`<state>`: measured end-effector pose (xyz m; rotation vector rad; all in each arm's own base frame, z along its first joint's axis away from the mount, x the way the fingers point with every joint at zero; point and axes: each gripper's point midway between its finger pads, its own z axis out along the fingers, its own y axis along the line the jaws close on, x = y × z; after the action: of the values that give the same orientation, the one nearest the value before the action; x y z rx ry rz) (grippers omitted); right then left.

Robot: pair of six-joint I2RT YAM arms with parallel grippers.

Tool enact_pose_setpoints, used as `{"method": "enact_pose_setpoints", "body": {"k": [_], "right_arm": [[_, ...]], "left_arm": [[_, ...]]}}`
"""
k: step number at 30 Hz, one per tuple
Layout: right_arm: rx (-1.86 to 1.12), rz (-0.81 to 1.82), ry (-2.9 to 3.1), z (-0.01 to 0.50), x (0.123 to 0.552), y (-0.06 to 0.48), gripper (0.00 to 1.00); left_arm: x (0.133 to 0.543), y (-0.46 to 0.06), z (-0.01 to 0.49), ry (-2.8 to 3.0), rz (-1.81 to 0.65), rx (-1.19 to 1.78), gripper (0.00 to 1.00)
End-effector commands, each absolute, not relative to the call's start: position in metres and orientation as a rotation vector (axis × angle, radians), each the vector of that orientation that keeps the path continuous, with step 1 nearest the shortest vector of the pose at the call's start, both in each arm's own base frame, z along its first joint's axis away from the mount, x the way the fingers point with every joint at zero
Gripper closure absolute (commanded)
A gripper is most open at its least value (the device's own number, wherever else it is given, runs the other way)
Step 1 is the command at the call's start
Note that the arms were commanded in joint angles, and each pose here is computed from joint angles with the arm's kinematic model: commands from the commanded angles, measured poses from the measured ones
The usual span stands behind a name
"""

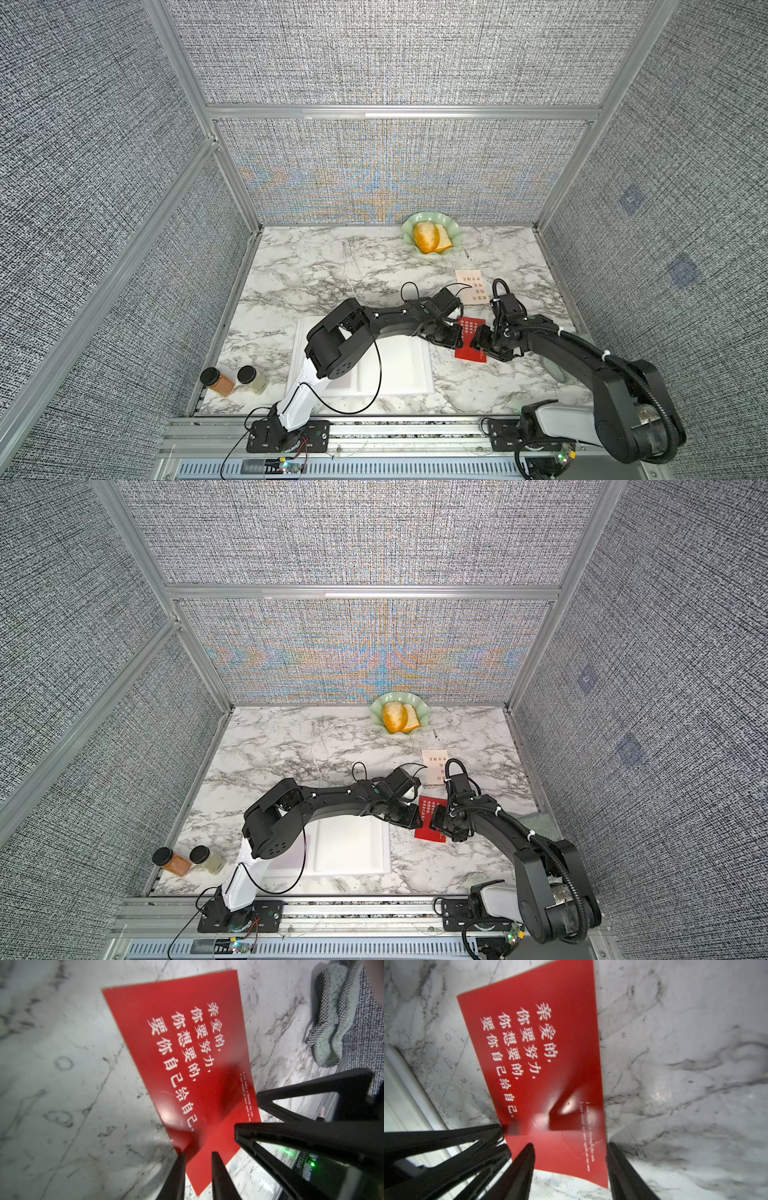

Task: Place the photos into the photo albums
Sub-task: Pick up the photo at the center of the board.

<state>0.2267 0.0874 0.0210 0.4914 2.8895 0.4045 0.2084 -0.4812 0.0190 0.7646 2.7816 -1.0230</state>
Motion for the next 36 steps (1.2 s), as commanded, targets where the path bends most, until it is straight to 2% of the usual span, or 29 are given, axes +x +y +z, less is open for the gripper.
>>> {"method": "enact_pose_setpoints", "body": {"k": [1,9,24,36], "right_arm": [[0.503,0.506,2.863,0.025,0.229,0.099,0.42],[0.478,0.596,2.796,0.047,0.241,0.109,0.42],[0.476,0.681,2.740,0.066,0.237,0.115,0.42],[0.555,0.705,2.642,0.081,0.231,0.109,0.49]], "left_arm": [[0.199,-0.466,-0.004,2.879,-0.931,0.765,0.75],[0.201,-0.464,-0.004,2.880,-0.919,0.763,0.75],[0.208,-0.450,-0.008,2.887,-0.893,0.746,0.75],[0.214,-0.439,-0.007,2.885,-0.927,0.724,0.76]]}}
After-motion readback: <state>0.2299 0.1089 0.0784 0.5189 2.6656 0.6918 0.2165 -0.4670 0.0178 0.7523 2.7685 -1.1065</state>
